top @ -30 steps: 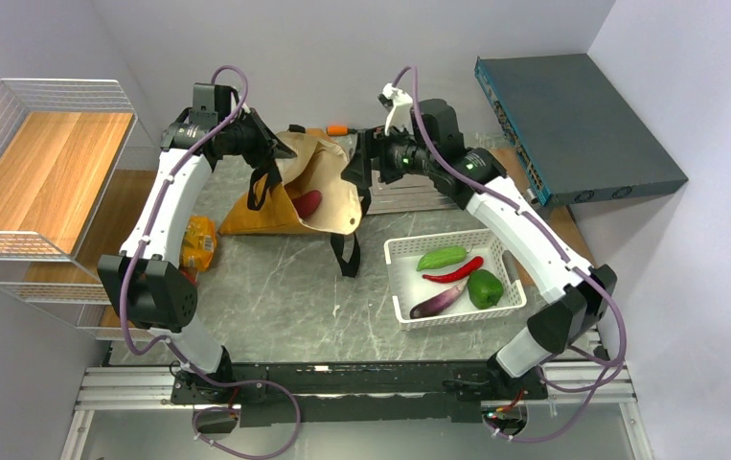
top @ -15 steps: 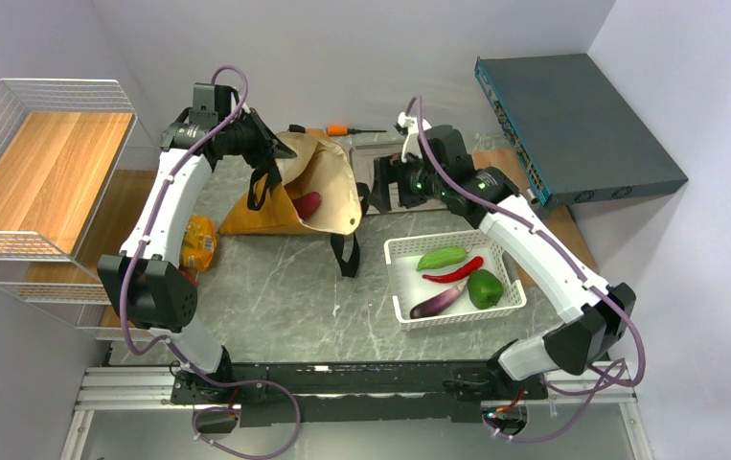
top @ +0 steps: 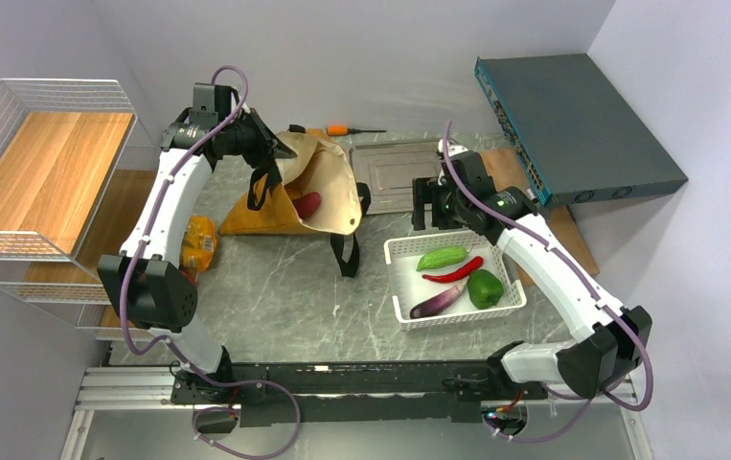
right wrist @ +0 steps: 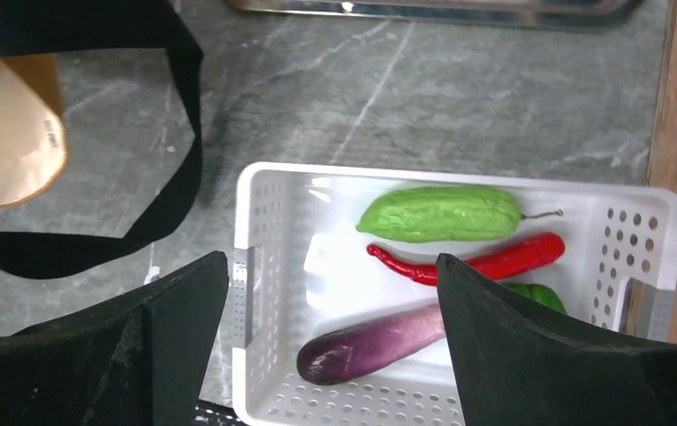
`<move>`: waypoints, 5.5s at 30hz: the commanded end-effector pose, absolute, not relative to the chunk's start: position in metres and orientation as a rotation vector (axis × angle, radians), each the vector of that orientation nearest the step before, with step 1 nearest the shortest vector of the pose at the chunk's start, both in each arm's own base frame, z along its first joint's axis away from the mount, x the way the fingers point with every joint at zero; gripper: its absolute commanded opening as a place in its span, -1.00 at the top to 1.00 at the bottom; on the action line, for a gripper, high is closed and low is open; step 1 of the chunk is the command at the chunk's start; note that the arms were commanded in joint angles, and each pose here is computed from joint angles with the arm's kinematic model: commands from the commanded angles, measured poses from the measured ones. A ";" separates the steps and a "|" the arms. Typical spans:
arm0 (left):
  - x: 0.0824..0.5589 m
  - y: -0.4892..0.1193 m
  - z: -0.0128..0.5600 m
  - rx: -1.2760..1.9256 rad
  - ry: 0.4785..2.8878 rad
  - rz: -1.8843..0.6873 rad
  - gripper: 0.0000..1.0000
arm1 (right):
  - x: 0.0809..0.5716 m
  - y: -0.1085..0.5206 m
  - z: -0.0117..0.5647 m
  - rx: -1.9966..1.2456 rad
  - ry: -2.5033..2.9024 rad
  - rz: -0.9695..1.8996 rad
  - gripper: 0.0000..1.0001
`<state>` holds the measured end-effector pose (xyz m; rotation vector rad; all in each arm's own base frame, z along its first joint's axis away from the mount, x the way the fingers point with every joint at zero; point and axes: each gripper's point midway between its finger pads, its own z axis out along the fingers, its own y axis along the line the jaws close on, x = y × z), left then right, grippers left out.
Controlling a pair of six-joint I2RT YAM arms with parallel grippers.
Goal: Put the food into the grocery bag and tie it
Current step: Place the fake vegetable into the grocery bag, then pick up the fake vegetable from the bin, then place the fake vegetable into the grocery bag.
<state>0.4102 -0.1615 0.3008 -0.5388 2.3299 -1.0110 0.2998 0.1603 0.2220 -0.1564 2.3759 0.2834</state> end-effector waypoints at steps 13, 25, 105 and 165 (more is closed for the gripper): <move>0.409 -0.166 0.325 -0.482 2.261 -1.071 1.00 | 0.280 0.087 0.162 0.192 2.533 0.068 -0.60; 0.408 -0.167 0.325 -0.477 2.262 -1.070 1.00 | 0.275 0.054 0.125 0.334 2.566 -0.004 -0.40; 0.413 -0.162 0.325 -0.488 2.256 -1.054 1.00 | 0.313 0.029 0.081 0.409 2.623 0.085 0.60; 0.406 -0.161 0.336 -0.478 2.216 -1.093 1.00 | 0.370 0.295 0.409 -0.477 1.321 0.884 0.82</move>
